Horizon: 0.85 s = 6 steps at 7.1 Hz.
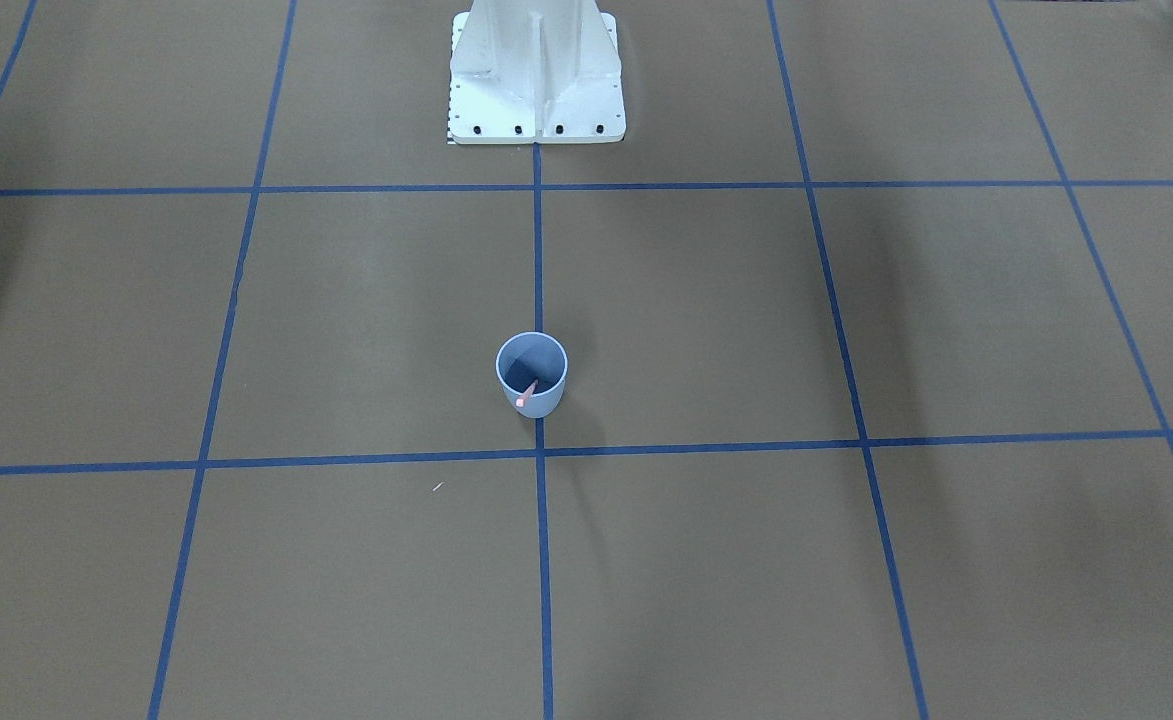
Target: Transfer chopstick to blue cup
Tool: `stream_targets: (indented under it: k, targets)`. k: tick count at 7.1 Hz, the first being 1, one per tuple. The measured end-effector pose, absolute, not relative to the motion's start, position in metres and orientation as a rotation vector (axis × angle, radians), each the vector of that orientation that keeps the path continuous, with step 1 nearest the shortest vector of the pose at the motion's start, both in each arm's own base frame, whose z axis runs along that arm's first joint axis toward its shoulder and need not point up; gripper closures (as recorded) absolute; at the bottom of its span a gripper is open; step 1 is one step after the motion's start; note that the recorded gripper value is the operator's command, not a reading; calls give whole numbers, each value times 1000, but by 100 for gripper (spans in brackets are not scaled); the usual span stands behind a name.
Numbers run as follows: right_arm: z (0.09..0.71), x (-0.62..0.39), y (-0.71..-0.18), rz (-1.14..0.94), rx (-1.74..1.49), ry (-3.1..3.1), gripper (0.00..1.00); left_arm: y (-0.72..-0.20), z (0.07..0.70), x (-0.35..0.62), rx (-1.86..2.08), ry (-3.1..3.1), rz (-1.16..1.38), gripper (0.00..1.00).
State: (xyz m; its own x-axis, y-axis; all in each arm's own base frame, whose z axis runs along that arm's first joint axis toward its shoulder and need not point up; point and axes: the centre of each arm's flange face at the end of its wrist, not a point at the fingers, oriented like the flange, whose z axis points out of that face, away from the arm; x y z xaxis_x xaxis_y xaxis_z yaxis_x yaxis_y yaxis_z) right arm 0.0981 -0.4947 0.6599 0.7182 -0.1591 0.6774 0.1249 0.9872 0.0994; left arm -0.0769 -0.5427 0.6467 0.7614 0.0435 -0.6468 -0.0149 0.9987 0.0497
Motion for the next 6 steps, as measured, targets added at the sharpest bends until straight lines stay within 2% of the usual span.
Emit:
stream_targets:
  k: [6]
  targets:
    - [660, 94, -489, -150, 53, -815, 0, -542, 648, -77, 41, 706, 32, 1]
